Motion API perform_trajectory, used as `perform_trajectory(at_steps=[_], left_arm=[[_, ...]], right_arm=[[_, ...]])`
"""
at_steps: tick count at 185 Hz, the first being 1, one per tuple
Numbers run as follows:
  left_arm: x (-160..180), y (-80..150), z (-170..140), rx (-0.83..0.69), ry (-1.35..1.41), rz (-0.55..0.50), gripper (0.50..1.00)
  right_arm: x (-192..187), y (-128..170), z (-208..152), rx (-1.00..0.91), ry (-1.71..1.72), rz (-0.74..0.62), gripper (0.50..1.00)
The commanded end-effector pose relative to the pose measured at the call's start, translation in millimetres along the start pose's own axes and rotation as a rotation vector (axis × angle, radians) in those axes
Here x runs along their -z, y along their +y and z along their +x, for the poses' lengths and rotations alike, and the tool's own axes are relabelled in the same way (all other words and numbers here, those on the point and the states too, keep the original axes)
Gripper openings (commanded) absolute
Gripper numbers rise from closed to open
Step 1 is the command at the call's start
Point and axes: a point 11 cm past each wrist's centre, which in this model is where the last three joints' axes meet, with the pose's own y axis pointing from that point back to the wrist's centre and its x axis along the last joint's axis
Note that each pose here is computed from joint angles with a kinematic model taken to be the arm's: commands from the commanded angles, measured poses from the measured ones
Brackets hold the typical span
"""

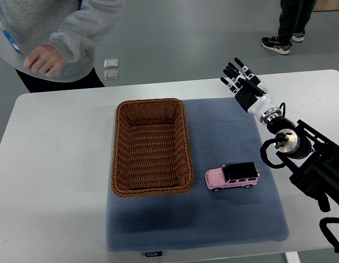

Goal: Place pink car in brown basket
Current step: 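Reach the right hand over the pink toy car from above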

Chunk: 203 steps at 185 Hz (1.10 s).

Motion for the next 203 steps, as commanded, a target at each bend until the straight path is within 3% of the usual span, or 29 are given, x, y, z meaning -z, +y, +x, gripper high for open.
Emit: perform_trajectory(at_steps=[1,53,76,94,132,163,203], left_arm=[[0,0,0,0.0,-0.002,0.0,1.0],[0,0,0,0.0,0.0,-0.001,1.0],[0,0,0,0.0,0.0,-0.001,1.0],[0,0,0,0.0,-0.002,-0.001,1.0],[-1,0,-1,0.002,-0.005,-0.001,1.0],[-2,0,0,0.001,-0.002,-0.004,1.0],[-2,0,-1,0.003,-0.005,-0.003,1.0]], right_arm=[[1,0,0,0.001,0.004,0.0,0.913],[0,-4,-13,0.073,0.066,-0.049,0.913],[33,-5,-14,0.18,0.358,-0.115,0.913],[41,-2,-24,0.307,0.714,-0.261,0.913],[60,45,-42,0.599,1.336,-0.485,0.913],[51,90,-48,0.736,1.444,-0.576,0.913],[45,119,-26,0.704,1.433,-0.62,0.913]])
